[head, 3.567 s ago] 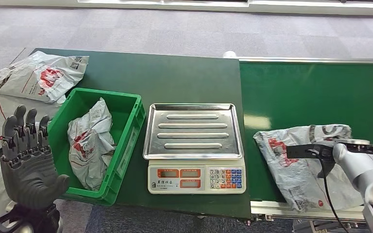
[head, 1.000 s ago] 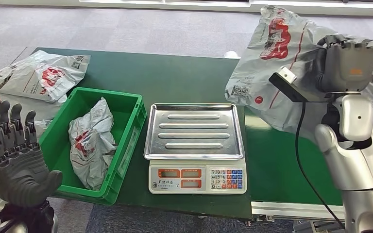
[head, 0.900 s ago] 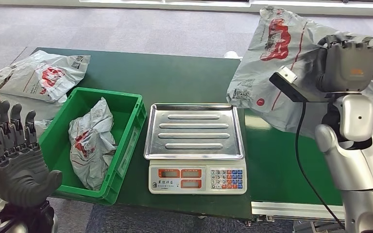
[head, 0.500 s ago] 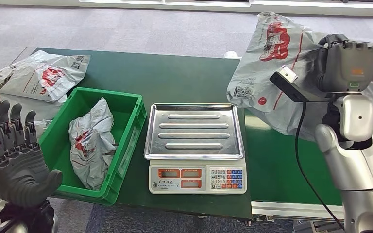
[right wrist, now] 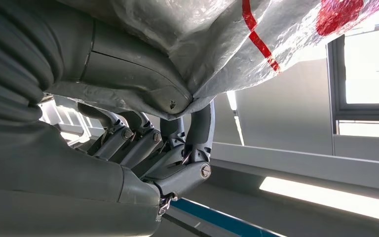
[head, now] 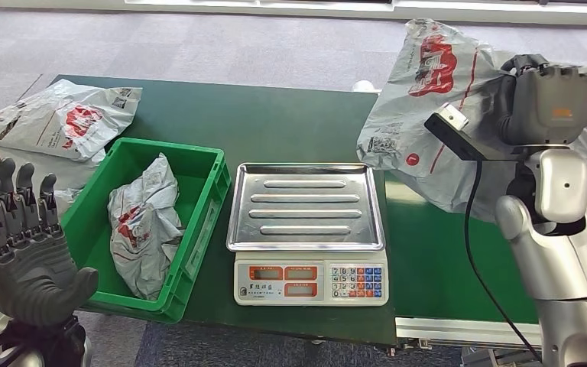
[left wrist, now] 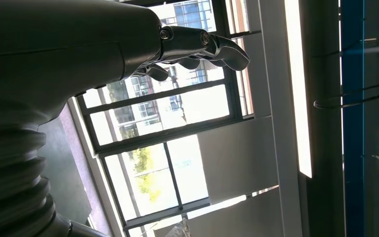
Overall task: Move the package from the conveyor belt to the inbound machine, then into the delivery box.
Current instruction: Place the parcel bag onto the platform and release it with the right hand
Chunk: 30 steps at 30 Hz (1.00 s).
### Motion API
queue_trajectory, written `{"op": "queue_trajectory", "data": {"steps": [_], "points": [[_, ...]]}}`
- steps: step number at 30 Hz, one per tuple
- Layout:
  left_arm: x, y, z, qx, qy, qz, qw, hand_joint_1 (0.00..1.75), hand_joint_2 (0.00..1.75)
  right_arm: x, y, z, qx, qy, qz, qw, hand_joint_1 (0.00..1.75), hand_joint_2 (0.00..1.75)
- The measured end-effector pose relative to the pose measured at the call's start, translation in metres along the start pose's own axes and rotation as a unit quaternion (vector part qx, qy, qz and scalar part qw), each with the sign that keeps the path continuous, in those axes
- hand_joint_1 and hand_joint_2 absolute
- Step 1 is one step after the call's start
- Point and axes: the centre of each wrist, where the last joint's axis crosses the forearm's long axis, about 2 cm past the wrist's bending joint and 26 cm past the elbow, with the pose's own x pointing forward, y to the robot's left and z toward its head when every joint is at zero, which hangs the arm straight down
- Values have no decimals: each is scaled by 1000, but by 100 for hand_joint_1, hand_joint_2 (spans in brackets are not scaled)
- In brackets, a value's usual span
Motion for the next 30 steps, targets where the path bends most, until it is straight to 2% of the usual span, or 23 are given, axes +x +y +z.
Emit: {"op": "queue_trajectory", "data": {"steps": [30], "points": [[0, 0, 0, 0, 0, 0, 1000, 0, 175, 0, -1, 0, -3, 0, 0, 1000, 175, 175]]}}
